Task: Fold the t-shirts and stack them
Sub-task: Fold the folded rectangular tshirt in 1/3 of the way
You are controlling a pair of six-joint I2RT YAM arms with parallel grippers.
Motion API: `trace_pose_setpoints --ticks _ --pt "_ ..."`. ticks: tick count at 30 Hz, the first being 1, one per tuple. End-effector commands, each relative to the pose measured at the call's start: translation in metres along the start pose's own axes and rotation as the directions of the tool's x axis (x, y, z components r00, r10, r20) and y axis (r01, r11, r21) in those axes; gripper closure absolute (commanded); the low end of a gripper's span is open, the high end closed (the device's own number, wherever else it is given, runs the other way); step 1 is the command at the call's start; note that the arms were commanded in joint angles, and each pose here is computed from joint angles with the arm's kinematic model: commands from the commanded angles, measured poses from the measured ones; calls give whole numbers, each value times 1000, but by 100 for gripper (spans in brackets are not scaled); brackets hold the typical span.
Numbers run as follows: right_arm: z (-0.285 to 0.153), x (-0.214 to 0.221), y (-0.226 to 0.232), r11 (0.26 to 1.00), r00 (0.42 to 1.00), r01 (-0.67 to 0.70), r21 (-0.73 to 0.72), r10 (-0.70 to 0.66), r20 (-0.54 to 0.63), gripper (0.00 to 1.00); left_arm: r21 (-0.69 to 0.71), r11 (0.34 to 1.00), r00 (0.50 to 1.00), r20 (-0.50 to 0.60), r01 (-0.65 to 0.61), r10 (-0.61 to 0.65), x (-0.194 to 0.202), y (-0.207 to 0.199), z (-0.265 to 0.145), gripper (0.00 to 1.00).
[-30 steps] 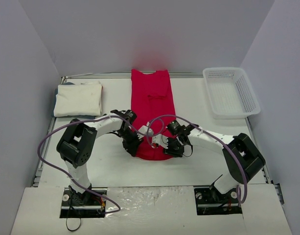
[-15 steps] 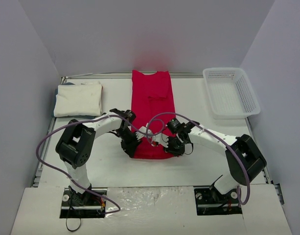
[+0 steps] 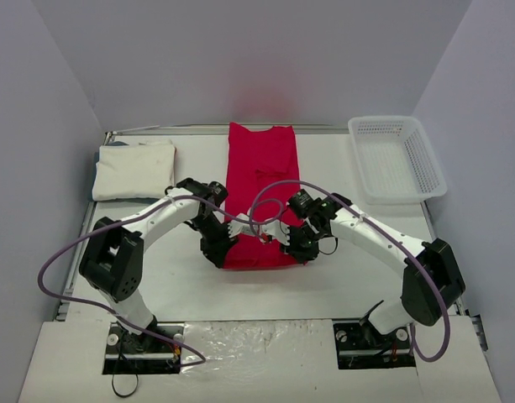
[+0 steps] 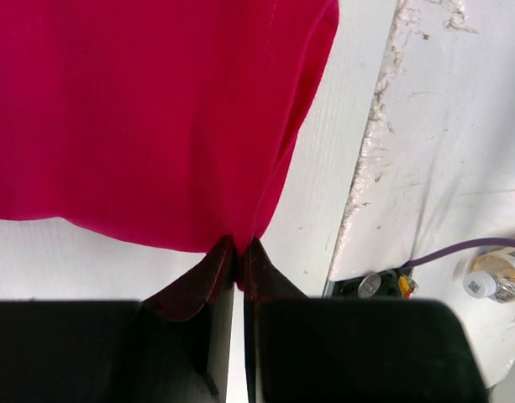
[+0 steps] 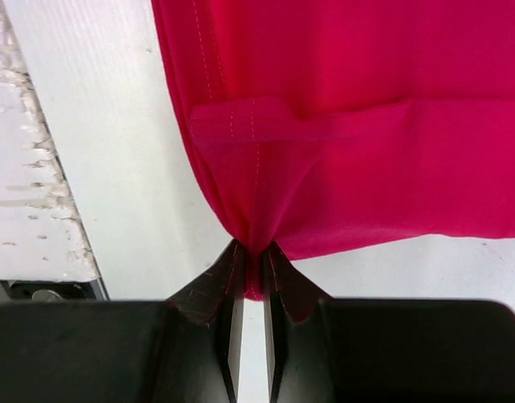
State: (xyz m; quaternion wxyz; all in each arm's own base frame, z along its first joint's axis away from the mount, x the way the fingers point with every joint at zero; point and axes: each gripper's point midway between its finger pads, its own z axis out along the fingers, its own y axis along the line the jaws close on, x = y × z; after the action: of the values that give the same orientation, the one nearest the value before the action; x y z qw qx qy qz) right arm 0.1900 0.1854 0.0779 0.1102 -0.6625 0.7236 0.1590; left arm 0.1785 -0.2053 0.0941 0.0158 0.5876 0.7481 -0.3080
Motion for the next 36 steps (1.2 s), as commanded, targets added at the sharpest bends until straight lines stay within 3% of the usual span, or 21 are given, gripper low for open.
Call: trace_pose_setpoints --ticks 1,17,27,36 --pt "-23 8 19 997 998 -48 -57 47 -34 100 -2 998 998 -7 -65 65 2 -22 -26 98" --pt "-41 -2 25 992 1000 -29 -126 29 -8 100 -23 996 996 -12 -89 89 -4 -37 -46 98" --pt "-56 -5 -41 995 993 -94 -14 95 71 100 -276 957 996 1 -90 94 -37 14 -73 98" --pt "-41 -4 -81 992 992 -123 -1 123 35 100 -416 905 996 -38 -84 74 -58 65 -86 98"
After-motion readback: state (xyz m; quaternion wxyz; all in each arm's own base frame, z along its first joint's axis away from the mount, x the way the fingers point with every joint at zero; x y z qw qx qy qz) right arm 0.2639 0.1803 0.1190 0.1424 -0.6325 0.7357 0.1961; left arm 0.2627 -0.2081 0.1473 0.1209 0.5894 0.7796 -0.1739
